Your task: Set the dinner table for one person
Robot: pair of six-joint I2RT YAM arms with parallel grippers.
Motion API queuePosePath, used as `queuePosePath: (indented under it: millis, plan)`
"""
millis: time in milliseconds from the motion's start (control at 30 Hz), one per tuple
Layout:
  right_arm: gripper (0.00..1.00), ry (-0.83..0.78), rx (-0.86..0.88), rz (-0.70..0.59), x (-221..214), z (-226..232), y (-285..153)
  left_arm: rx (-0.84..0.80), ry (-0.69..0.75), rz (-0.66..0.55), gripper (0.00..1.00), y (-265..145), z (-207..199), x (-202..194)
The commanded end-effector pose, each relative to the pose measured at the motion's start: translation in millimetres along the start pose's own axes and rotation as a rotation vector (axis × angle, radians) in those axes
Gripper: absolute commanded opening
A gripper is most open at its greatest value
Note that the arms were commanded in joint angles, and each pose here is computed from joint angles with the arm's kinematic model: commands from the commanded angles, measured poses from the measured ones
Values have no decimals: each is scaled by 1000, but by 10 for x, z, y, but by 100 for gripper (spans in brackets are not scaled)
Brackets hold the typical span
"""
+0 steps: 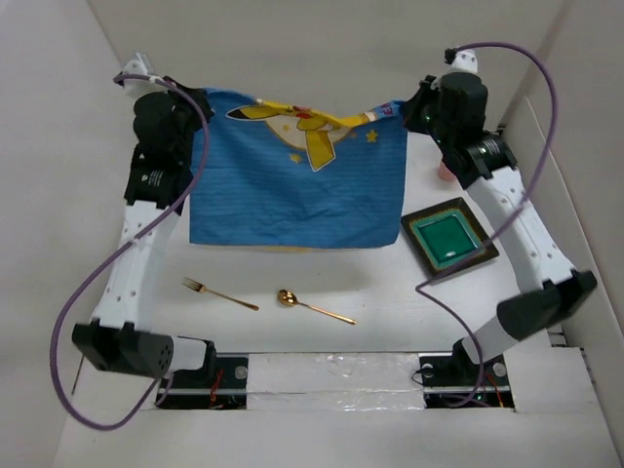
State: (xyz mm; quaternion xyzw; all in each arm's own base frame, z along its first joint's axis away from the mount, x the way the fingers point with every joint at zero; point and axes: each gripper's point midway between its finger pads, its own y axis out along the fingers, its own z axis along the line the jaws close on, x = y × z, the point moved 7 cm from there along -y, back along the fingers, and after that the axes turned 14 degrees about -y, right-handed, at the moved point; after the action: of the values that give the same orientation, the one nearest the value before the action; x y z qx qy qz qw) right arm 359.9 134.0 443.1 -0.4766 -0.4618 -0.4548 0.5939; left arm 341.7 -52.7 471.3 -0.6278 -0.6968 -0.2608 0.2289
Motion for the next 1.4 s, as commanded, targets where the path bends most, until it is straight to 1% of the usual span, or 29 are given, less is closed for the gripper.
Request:
queuePosePath:
  millis: [0,33,100,133,167,200,300,367,433,500,533,567,600,633,667,700,733,767,833,867,933,967,1067,1133,1200,1233,1300,1367]
  plan:
    - [0,-24,53,-12,86,17,333,46,29,27,0,359,159,-196]
    - [0,-21,53,-19,136,10,493,25,18,31,0,401,84,-170]
    - [0,-17,63,-16,192,16,605,23,-20,37,0,548,205,-64]
    - [0,-16,64,-22,240,29,635,1,-47,73,0,612,251,-80]
    - [0,-13,65,-39,353,18,670,-14,-101,54,0,648,251,-11]
    - [0,-8,72,-48,405,34,673,-35,-124,80,0,672,282,2]
    - [0,-3,93,-85,576,32,608,-57,-146,75,0,617,294,137]
    - [0,-4,100,-103,642,27,498,-65,-144,90,0,551,305,109]
    - [0,-8,92,-64,479,-28,519,-75,-139,87,0,457,317,134]
    - [0,-8,90,-15,238,-96,493,-64,-134,114,0,380,430,22]
    - [0,-4,97,14,103,-101,502,-61,-131,137,0,360,491,-50]
    - [0,9,115,24,-4,-123,515,-27,-135,170,0,341,689,-228]
    - [0,18,121,47,-150,-129,518,-19,-141,187,0,287,763,-303]
    - [0,25,139,137,-548,-150,501,-4,-152,215,0,257,861,-408]
    - [0,49,163,147,-680,-132,500,42,-157,260,0,218,1096,-620]
    - [0,59,157,176,-845,-180,501,60,-161,285,0,178,1195,-716]
    - [0,64,150,262,-1242,-226,486,84,-166,309,0,147,1303,-815]
    - [0,75,160,285,-1397,-227,490,129,-167,346,0,89,1518,-1001]
    - [0,82,147,358,-1747,-272,487,176,-165,397,0,33,1746,-1205]
    - [0,82,135,423,-2033,-313,458,222,-169,434,0,-39,1945,-1376]
    - [0,83,121,489,-2293,-352,431,261,-186,493,0,-108,2168,-1603]
    - [0,81,130,537,-2508,-341,391,289,-201,511,0,-195,2332,-1747]
    - [0,83,138,593,-2711,-336,277,367,-235,575,0,-394,2591,-1989]
    - [0,83,131,624,-2857,-374,156,372,-242,590,0,-491,2616,-2021]
    - [0,74,136,663,-2954,-375,11,424,-231,614,0,-662,2702,-2068]
    - [0,74,135,668,-2974,-382,-13,422,-219,601,0,-658,2696,-2045]
    - [0,72,149,688,-3021,-356,-74,453,-205,620,0,-753,2734,-2058]
    - [0,74,146,743,-3121,-380,-193,492,-190,646,0,-829,2788,-2085]
